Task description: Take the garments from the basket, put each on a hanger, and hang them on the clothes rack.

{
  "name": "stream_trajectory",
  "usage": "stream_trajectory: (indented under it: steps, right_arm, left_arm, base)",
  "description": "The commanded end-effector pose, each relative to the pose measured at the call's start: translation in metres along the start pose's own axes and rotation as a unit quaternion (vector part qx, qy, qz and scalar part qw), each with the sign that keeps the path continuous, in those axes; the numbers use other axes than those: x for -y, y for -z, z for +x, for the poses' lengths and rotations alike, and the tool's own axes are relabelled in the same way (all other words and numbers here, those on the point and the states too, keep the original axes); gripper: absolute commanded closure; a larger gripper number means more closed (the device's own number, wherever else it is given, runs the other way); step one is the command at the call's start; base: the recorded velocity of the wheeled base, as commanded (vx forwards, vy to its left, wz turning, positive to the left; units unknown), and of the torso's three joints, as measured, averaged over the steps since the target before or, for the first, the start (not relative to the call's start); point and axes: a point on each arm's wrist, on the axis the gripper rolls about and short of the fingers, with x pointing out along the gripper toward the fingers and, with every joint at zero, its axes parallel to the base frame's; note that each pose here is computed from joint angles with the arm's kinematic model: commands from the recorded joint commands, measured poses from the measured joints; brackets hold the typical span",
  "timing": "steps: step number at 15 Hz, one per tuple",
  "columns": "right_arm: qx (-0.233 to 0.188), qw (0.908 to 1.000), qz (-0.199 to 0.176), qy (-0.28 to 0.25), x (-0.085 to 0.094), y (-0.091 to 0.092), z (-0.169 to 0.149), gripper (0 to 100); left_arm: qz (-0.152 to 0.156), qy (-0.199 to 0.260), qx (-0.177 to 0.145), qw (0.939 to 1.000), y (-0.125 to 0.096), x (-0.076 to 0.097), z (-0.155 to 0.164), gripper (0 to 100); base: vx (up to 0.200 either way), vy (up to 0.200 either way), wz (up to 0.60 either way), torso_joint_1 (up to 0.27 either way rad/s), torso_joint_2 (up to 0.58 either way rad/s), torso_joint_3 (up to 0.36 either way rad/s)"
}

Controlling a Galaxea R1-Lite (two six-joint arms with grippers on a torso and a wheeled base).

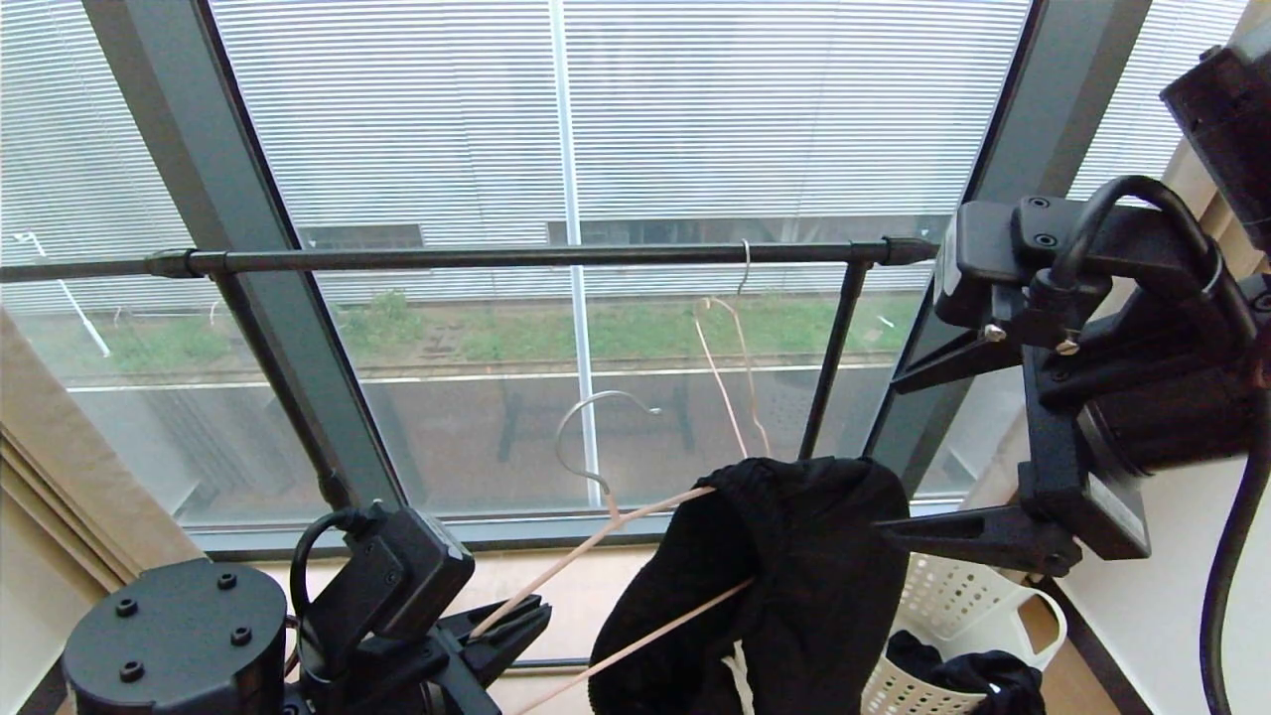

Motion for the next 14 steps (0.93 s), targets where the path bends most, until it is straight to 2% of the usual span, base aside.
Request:
stream_trajectory:
  steps: [1,3,5,9,14]
  right_arm:
    - [-0.002,0.9993,-0.024,-0.029,0.017,0.011,0.015,0]
    - [0.017,0.9936,-0.076,-0.082,0.030,0.018,0.032,0]
    - [0.038,0.9869,-0.106,-0.116,0.046,0.023,0.051,0]
    - [0.036,0.9851,-0.106,-0.131,0.056,0.019,0.073,0]
    - [0.030,0.9863,-0.098,-0.129,0.066,0.012,0.092,0]
  left_arm:
    - [0.001,0.001,0.001,1.0000,0.000,0.001,-0.001,100]
    - [0.001,0.002,0.001,1.0000,0.000,0.001,-0.001,100]
    - [0.002,0.005,-0.001,1.0000,0.001,0.002,-0.002,100]
    - [0.002,0.008,0.015,0.9999,0.000,0.003,-0.002,100]
    - [0.003,0.008,0.016,0.9998,0.001,0.003,-0.003,100]
  base:
    - [0.000,0.000,0.00,0.000,0.00,0.000]
    - [0.000,0.000,0.00,0.000,0.00,0.000]
    - [0.000,0.000,0.00,0.000,0.00,0.000]
    - [0.000,0.000,0.00,0.000,0.00,0.000]
    - [0.000,0.000,0.00,0.000,0.00,0.000]
